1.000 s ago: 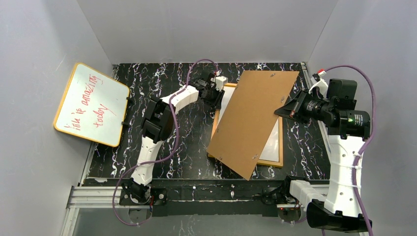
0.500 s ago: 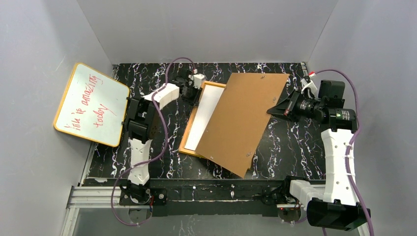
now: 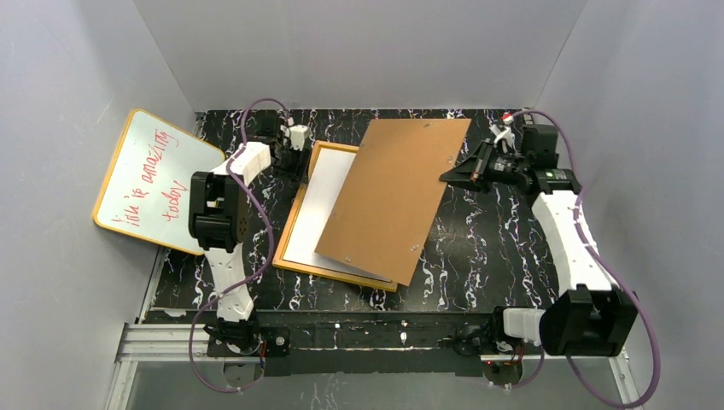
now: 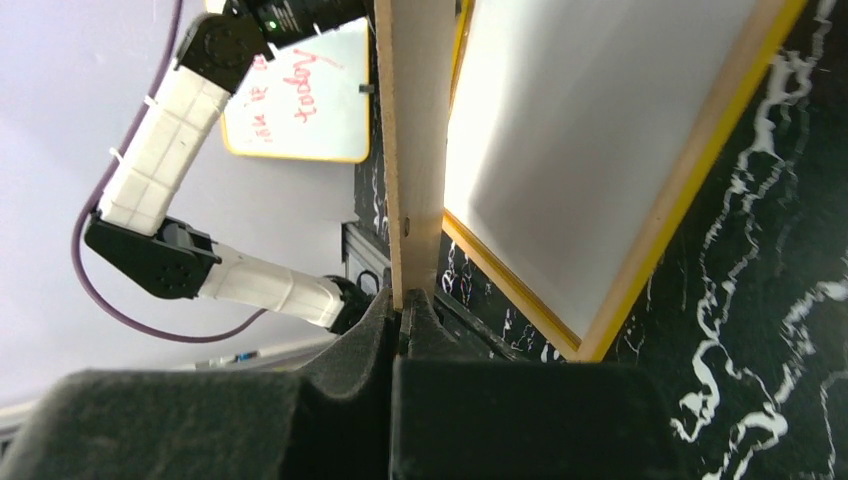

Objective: Put the photo into the frame
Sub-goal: Move the photo frame to the center of the board, then place the photo frame item in the photo frame.

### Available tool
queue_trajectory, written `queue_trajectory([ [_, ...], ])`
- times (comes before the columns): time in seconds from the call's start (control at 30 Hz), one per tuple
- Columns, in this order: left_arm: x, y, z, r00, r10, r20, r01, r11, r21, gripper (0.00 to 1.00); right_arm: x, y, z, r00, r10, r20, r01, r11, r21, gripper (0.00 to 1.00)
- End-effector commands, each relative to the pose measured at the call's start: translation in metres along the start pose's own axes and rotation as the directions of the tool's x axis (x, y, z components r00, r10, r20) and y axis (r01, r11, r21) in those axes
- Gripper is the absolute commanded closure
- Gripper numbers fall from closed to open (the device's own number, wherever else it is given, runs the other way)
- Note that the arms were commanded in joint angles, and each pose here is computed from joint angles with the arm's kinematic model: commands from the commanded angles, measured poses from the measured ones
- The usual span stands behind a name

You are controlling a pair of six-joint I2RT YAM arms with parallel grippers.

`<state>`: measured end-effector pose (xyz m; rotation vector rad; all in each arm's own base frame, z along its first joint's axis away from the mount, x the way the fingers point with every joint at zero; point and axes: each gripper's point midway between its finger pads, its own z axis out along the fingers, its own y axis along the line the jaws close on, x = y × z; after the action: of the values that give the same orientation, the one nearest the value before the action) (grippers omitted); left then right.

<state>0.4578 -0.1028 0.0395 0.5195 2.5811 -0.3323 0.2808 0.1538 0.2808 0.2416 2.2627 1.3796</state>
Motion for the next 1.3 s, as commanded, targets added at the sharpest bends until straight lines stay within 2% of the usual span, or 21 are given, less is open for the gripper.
queue_trajectory([
  [0.0, -0.023, 0.003, -0.065, 0.993, -0.051, 0.104, 0.045, 0.997, 0.056, 0.34, 0.000, 0.036, 0.026, 0.992, -0.097, -0.078, 0.082, 0.981, -0.176, 0.99],
  [0.03, -0.025, 0.008, -0.073, 0.989, -0.079, 0.121, 0.070, 0.995, 0.076, 0.24, -0.001, 0.036, 0.031, 0.992, -0.093, -0.089, 0.076, 0.980, -0.184, 0.99],
  [0.1, -0.033, 0.013, -0.088, 0.983, -0.104, 0.152, 0.089, 0.990, 0.106, 0.17, -0.003, 0.034, 0.040, 0.991, -0.086, -0.105, 0.063, 0.977, -0.205, 0.99],
  [0.13, -0.032, 0.028, -0.098, 0.978, -0.131, 0.163, 0.116, 0.988, 0.099, 0.16, -0.005, 0.033, 0.044, 0.990, -0.087, -0.108, 0.063, 0.975, -0.212, 0.99],
  [0.2, -0.033, 0.032, -0.109, 0.976, -0.126, 0.175, 0.108, 0.988, 0.111, 0.15, -0.007, 0.028, 0.053, 0.988, -0.083, -0.128, 0.054, 0.975, -0.214, 0.99],
  [0.33, -0.012, 0.037, -0.111, 0.990, -0.072, 0.122, 0.064, 0.996, 0.069, 0.15, -0.006, 0.020, 0.073, 0.983, -0.083, -0.166, 0.045, 0.974, -0.221, 0.99],
  [0.6, 0.067, 0.042, -0.090, 0.994, 0.025, -0.108, -0.020, 0.999, 0.042, 0.18, -0.004, 0.007, 0.107, 0.970, -0.071, -0.234, 0.014, 0.972, -0.236, 0.99],
  [0.7, 0.086, 0.045, -0.083, 0.988, 0.043, -0.150, -0.039, 0.999, 0.026, 0.22, -0.008, 0.000, 0.114, 0.967, -0.057, -0.246, -0.001, 0.973, -0.229, 0.99],
  [0.93, 0.104, 0.047, -0.068, 0.986, 0.046, -0.158, -0.044, 0.999, 0.012, 0.29, -0.009, -0.014, 0.128, 0.963, -0.030, -0.268, -0.032, 0.974, -0.222, 0.99],
  [1.27, 0.122, 0.034, -0.058, 0.983, 0.045, -0.180, -0.034, 0.998, 0.062, 0.36, -0.013, -0.031, 0.144, 0.958, 0.003, -0.286, -0.066, 0.975, -0.211, 0.99],
])
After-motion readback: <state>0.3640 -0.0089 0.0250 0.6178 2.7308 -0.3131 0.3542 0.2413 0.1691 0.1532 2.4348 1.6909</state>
